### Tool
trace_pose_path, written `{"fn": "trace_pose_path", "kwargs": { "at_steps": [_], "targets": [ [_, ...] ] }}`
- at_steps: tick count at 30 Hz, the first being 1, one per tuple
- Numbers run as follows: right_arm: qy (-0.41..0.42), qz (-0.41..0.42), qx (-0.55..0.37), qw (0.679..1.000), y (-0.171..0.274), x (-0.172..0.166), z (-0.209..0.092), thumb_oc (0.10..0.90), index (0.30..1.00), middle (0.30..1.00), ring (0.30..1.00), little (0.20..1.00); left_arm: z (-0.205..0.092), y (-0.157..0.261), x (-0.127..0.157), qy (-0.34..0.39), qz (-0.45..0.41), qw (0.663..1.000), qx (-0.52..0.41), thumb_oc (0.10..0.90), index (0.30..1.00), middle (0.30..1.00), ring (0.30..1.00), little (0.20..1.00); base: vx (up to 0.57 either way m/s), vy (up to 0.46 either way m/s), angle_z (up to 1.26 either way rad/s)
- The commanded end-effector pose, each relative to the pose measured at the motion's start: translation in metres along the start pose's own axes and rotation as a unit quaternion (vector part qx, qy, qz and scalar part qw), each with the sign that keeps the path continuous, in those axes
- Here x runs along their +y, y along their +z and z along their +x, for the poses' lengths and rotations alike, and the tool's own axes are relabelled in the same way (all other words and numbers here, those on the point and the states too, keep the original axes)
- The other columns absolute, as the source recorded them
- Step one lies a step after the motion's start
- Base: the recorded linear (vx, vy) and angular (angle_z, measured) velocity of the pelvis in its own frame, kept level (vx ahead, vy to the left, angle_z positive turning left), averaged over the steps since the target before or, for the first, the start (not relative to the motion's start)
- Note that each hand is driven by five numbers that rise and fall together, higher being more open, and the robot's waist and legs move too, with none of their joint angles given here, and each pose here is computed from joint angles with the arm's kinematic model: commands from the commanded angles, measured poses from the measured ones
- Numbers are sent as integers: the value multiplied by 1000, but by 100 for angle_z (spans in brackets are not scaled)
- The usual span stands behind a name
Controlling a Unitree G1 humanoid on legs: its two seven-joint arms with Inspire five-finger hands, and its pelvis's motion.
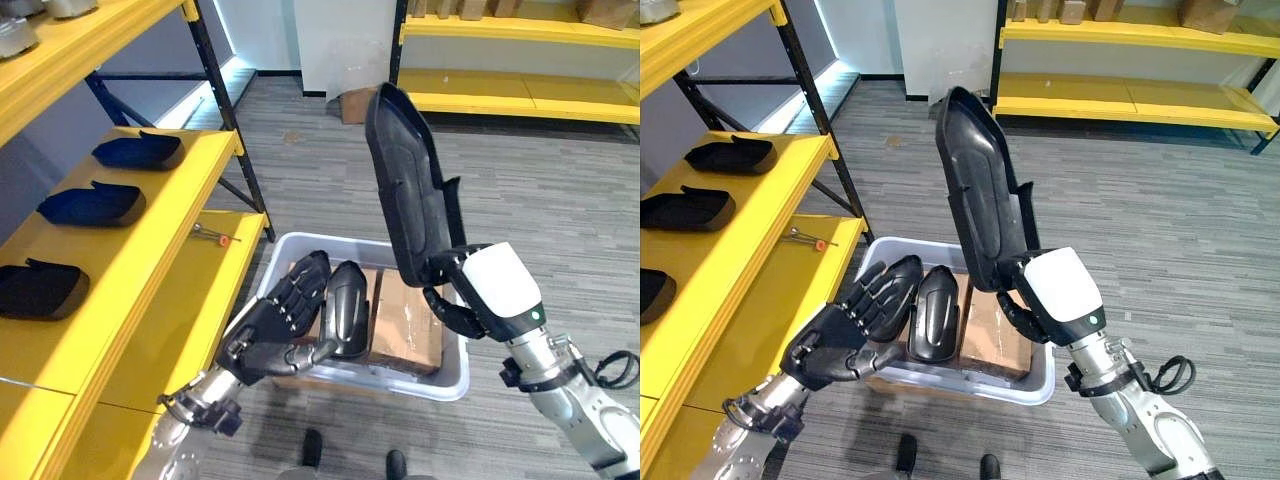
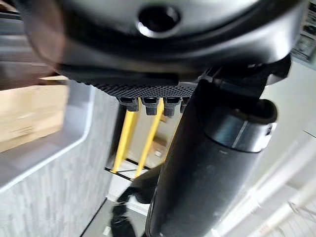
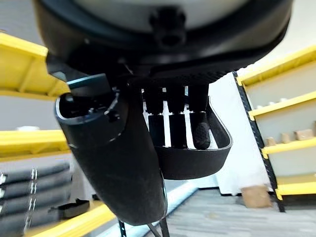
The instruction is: Move parts from the plastic box to the shelf.
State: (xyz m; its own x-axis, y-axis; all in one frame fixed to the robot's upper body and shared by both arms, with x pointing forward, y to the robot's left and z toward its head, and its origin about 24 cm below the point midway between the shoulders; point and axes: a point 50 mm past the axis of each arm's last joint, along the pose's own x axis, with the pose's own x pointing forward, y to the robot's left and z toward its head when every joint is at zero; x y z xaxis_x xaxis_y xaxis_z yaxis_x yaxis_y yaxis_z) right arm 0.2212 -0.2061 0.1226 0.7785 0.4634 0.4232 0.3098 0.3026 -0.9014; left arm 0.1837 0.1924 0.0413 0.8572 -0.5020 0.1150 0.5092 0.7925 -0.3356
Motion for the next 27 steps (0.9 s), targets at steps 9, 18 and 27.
{"fn": "trace_pose_path", "kwargs": {
  "at_steps": [9,18,27],
  "targets": [
    [-200,-5,-82,976,18,-52,35,400,300,300,300,300,39,68,-15,-81,96,978,-166,900,1000,1000,1000,1000,-148,54,92],
    [-183,-4,-95,978,19,-50,34,400,300,300,300,300,39,79,-13,-74,121,971,-193,900,1000,1000,1000,1000,-32,306,84],
    [-130,21,-116,985,32,-43,35,400,300,300,300,300,33,78,-11,-66,99,976,-184,900,1000,1000,1000,1000,-3,290,37]
  ]
}}
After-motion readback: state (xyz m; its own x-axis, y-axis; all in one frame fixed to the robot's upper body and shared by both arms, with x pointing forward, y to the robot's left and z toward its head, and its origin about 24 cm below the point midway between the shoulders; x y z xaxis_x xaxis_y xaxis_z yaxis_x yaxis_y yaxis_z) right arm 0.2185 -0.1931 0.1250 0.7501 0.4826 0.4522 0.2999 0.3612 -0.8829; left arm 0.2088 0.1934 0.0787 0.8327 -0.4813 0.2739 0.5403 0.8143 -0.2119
